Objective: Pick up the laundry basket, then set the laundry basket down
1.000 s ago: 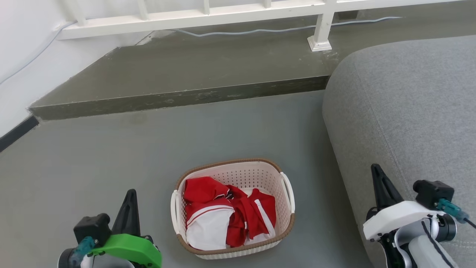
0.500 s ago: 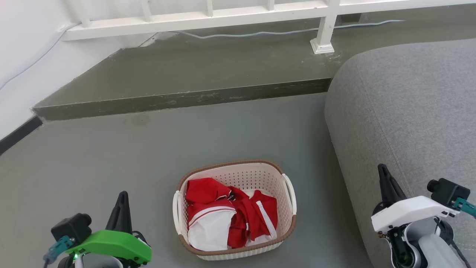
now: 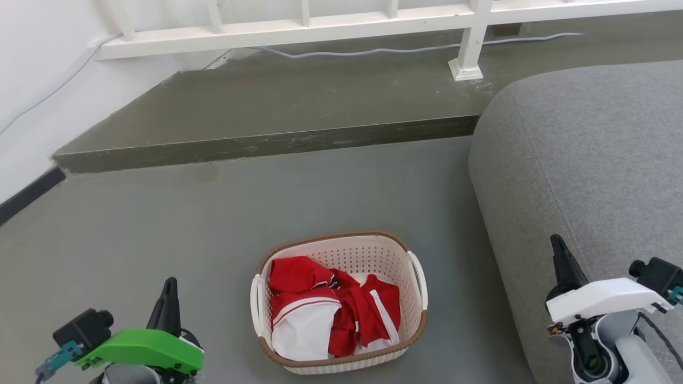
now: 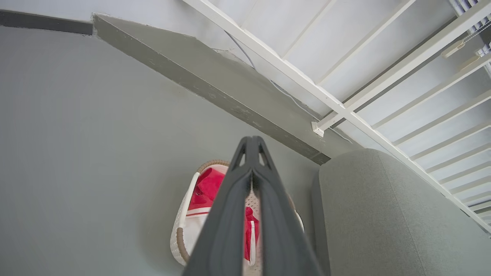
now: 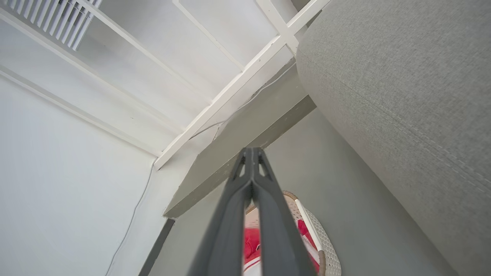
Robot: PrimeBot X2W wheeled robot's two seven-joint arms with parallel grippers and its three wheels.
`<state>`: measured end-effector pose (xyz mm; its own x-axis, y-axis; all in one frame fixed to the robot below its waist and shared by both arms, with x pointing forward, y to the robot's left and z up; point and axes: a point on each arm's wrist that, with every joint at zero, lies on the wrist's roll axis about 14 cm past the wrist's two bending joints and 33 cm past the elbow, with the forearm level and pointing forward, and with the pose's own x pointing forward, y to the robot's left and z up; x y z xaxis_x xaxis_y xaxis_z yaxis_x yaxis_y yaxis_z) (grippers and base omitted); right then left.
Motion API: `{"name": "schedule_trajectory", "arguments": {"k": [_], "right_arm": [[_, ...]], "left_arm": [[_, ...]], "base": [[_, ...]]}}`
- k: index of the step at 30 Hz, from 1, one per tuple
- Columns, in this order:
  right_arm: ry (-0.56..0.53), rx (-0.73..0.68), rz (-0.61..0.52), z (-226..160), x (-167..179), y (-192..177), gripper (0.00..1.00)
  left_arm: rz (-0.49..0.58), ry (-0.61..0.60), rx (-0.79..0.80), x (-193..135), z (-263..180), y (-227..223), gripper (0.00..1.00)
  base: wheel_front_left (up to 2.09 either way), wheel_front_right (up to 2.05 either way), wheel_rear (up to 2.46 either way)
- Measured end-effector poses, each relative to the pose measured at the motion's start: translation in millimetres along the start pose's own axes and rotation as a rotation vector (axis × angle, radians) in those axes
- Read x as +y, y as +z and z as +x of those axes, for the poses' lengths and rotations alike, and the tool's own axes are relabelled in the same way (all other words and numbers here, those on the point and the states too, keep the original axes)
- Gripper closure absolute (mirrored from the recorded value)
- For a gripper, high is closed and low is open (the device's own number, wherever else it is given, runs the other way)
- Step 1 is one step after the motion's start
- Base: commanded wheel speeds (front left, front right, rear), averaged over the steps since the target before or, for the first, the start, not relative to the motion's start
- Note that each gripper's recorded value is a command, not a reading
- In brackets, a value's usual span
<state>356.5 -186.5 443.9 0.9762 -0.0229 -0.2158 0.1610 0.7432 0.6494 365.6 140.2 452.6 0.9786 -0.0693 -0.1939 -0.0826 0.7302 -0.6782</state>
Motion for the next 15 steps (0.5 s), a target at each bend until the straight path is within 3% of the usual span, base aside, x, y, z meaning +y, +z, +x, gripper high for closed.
{"name": "schedule_trajectory", "arguments": {"k": [15], "right_arm": [[0.000,0.000,0.226,4.5,0.8,7.6,1.00]], "left_arm": [[-0.216,0.021,0.006,10.7,-1.6,7.4,1.00]], "base": [[0.00,0.00,0.00]]}}
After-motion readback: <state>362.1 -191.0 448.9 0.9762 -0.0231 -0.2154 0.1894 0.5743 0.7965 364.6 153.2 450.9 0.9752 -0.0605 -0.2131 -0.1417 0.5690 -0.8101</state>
